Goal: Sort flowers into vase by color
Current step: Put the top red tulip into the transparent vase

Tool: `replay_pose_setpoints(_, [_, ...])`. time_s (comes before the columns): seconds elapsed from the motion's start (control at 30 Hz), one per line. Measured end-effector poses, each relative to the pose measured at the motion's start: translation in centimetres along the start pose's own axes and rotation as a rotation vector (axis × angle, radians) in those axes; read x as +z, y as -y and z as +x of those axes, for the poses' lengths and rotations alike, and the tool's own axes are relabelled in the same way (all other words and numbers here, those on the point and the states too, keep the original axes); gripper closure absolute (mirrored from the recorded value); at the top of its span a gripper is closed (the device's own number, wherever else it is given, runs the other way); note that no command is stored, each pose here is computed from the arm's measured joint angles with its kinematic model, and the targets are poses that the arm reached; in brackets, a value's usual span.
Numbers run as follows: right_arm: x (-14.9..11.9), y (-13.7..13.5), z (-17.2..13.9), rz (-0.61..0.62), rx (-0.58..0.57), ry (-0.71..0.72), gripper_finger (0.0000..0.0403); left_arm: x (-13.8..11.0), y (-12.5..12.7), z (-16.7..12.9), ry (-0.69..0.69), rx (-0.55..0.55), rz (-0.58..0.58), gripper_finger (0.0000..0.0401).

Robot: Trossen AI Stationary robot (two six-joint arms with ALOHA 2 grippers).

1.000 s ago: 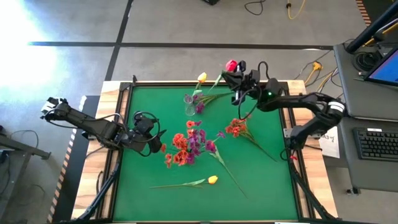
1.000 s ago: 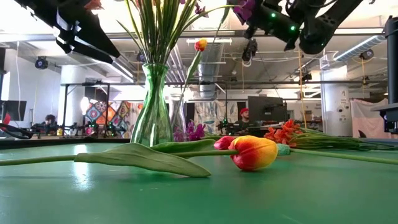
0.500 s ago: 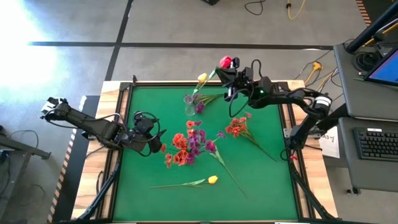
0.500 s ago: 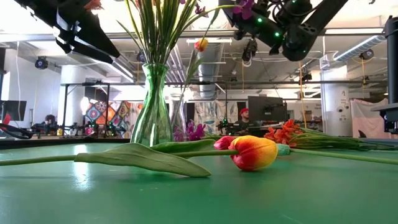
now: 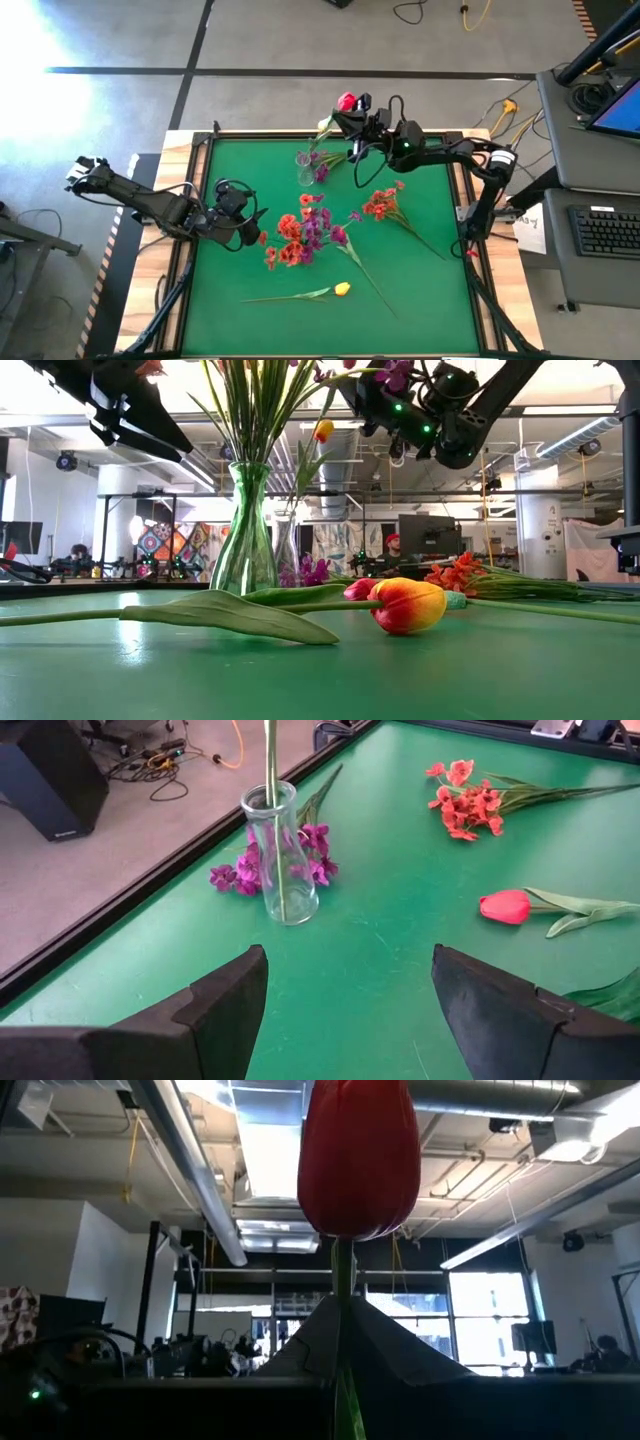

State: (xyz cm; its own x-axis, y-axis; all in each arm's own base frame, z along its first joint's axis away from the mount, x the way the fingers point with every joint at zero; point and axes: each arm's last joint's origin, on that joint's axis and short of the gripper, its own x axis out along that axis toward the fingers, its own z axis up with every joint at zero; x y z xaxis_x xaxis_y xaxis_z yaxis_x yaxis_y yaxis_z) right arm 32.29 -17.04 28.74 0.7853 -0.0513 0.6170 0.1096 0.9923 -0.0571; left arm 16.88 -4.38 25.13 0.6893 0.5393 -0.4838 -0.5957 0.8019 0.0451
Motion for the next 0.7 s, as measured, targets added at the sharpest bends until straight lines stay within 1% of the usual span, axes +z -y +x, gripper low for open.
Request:
replay_pose_setpoints(0.13, [-0.2,0.0,0.0,-0.003,-0.002,-0.011,0.0390,0.0,0.0,0.0,0.000,0.000,0.000,0.0133])
replay_pose_setpoints(0.37, [-0.8,0.2,0.0,-0.025,-0.014,-0.076,0.0390,0.0,0.0,0.0,-0.001,-0.001,0.000,0.0133])
replay_pose_setpoints(0.7, [-1.1,0.2,-0.1,-0.023,-0.018,-0.101,0.0390,0.0,0.0,0.0,-0.001,-0.001,0.001,0.0133])
